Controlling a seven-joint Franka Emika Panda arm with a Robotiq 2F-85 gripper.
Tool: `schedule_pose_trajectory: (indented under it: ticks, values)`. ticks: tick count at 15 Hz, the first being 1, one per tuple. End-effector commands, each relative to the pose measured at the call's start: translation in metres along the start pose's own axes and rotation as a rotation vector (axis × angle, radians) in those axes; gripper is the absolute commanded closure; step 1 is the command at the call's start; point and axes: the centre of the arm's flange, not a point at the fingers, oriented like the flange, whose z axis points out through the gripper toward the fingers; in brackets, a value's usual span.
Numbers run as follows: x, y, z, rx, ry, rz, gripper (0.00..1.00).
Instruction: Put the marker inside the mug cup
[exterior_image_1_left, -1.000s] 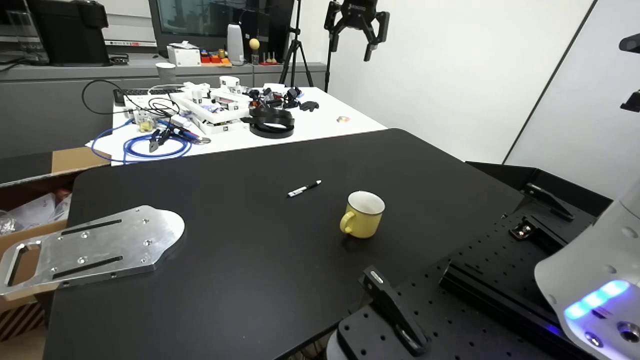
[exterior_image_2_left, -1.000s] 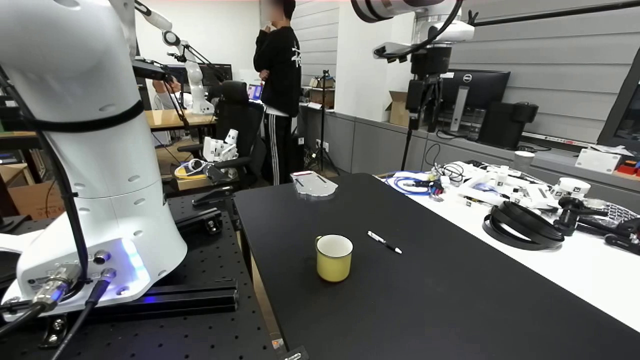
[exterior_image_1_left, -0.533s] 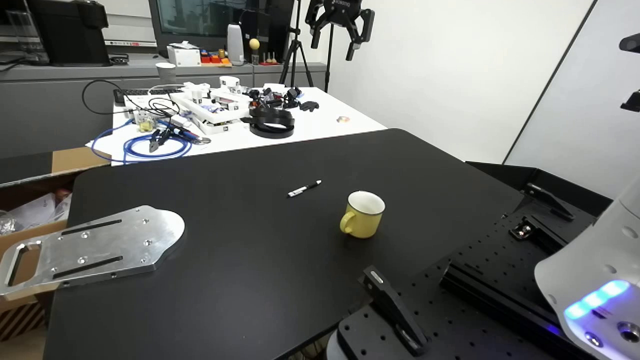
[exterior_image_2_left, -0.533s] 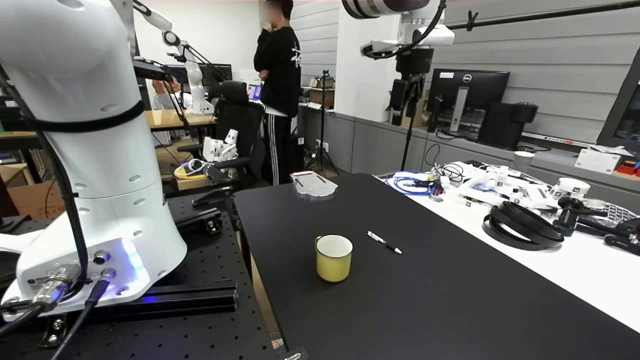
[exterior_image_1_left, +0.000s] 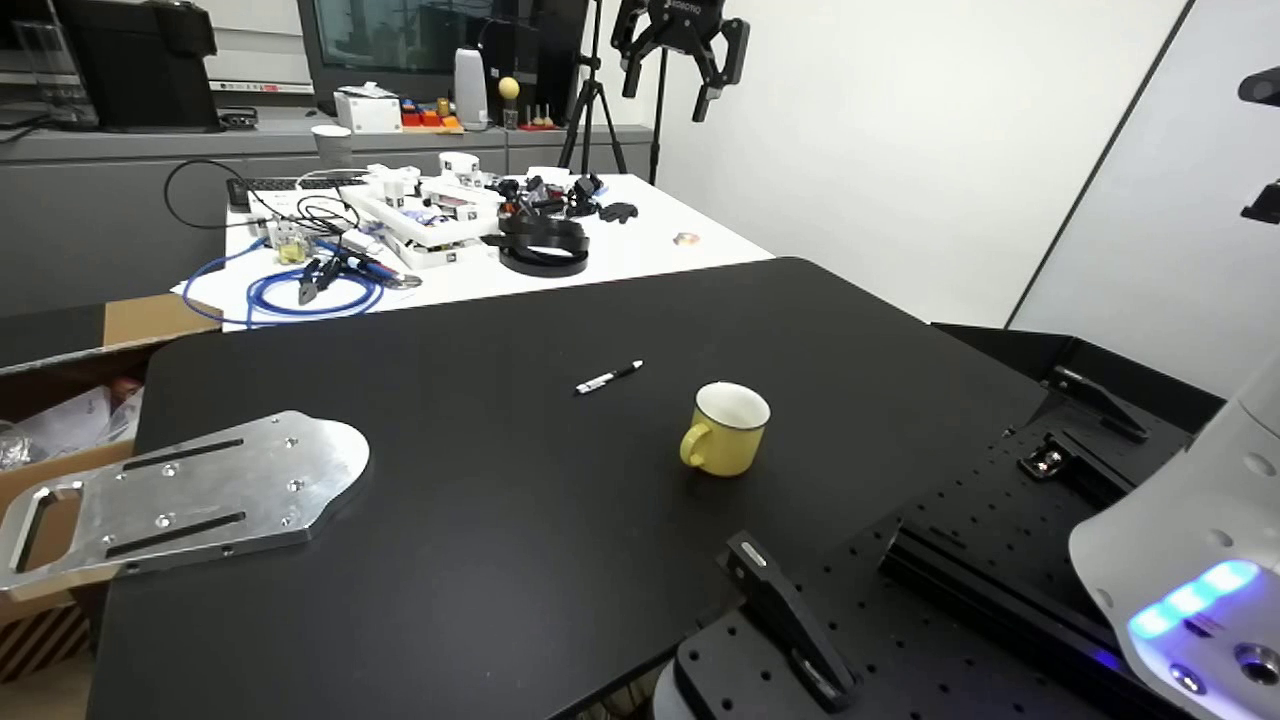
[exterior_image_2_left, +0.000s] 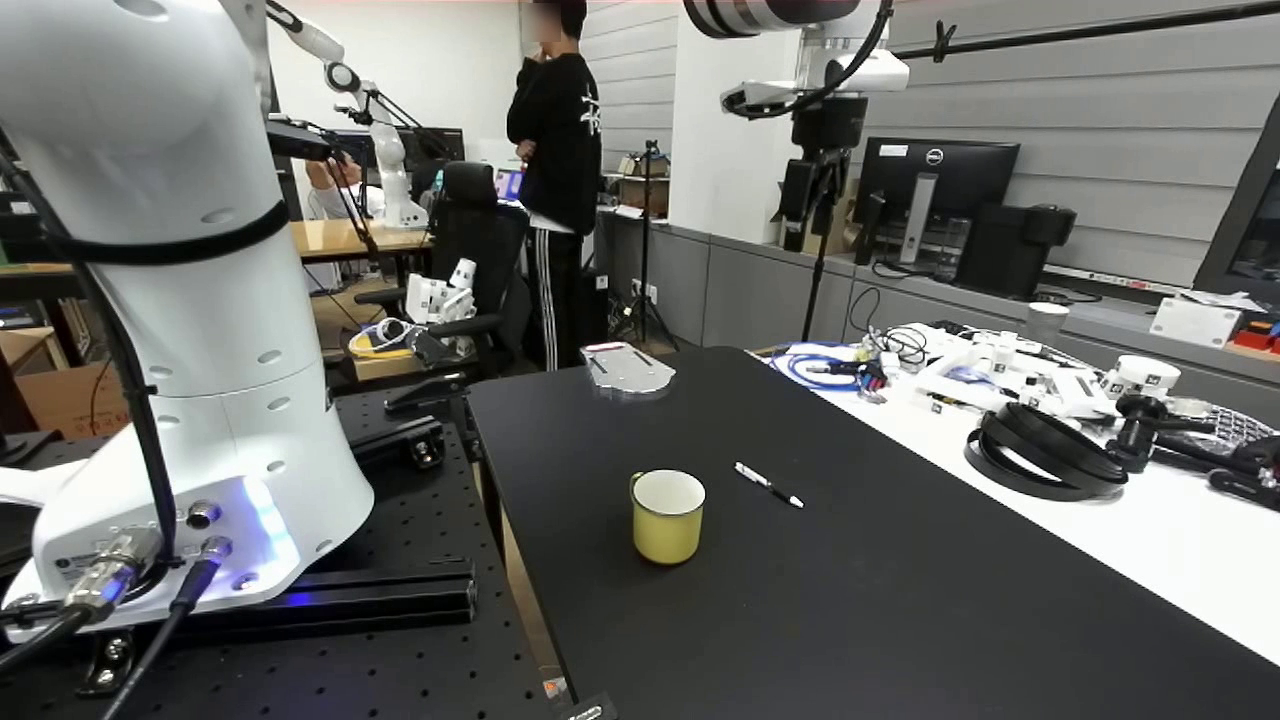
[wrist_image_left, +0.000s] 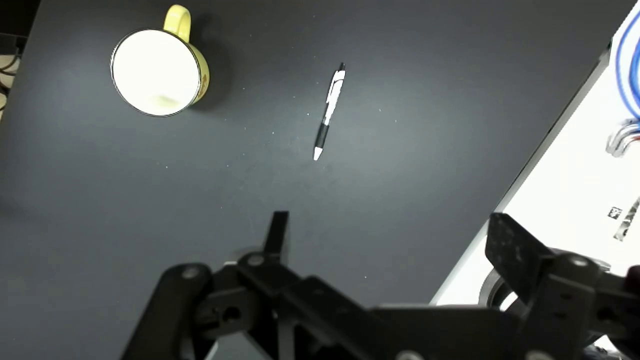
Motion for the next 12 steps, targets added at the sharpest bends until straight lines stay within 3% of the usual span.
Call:
schedule_pose_trajectory:
  ticks: [1, 7, 12]
  values:
    - [0.001, -0.009, 0.007, 0.015, 0.02, 0.008, 0.0]
    - [0.01, -0.049, 0.066, 0.017, 0.019, 0.009, 0.0]
    - [0.028, -0.078, 0.124, -0.011, 0.067, 0.096, 0.0]
